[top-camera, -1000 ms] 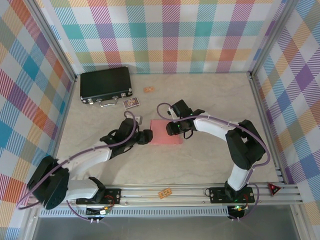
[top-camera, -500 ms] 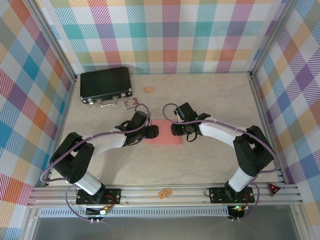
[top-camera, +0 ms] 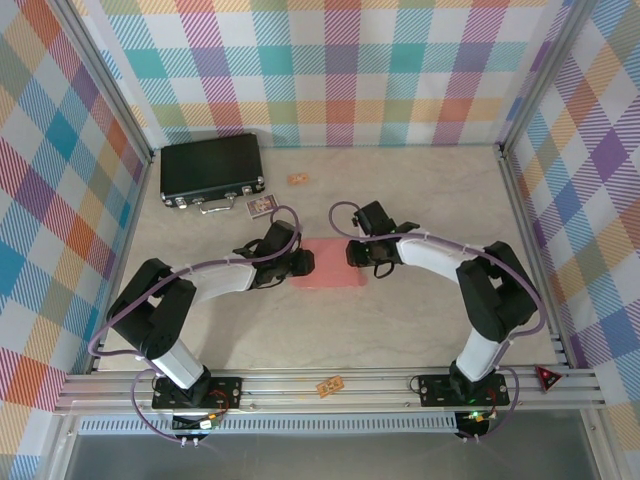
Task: Fold the paper box
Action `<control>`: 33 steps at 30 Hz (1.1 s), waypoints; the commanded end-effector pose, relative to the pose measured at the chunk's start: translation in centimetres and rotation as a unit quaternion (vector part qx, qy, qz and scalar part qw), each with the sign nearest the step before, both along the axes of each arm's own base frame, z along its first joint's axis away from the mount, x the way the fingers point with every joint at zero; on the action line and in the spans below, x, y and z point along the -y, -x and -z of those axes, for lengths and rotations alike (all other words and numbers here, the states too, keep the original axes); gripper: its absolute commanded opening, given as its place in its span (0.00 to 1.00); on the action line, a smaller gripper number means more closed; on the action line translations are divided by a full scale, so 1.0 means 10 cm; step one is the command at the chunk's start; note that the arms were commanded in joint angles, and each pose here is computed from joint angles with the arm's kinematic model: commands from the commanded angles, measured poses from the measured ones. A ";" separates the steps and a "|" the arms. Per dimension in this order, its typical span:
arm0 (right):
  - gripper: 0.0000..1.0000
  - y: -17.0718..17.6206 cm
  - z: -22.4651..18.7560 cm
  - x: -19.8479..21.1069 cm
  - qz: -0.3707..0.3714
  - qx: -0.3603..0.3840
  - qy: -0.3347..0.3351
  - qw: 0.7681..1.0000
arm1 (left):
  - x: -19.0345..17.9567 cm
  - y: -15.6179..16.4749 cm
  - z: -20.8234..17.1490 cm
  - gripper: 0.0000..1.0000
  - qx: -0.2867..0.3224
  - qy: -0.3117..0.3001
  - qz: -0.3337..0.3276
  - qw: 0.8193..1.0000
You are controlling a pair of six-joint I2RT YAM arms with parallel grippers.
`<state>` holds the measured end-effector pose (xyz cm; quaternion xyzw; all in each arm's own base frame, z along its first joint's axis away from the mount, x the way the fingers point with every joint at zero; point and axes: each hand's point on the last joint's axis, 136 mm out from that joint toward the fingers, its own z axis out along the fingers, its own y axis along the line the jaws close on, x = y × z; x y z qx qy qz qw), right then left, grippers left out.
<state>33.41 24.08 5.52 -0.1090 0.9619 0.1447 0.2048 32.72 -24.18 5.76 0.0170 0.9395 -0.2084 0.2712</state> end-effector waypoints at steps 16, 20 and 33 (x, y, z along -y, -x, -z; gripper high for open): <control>0.34 -0.31 0.19 -0.41 -0.169 0.001 0.036 0.985 | 0.20 0.58 0.06 0.38 -0.082 0.076 -0.026 0.993; 0.40 -0.46 -0.06 -0.40 -0.152 0.018 0.028 0.988 | 0.21 0.63 -0.01 0.41 -0.079 0.079 -0.022 0.993; 0.53 -0.24 -0.76 0.13 0.018 0.004 -0.094 0.995 | -0.31 0.04 -0.53 0.66 0.012 -0.034 -0.019 0.999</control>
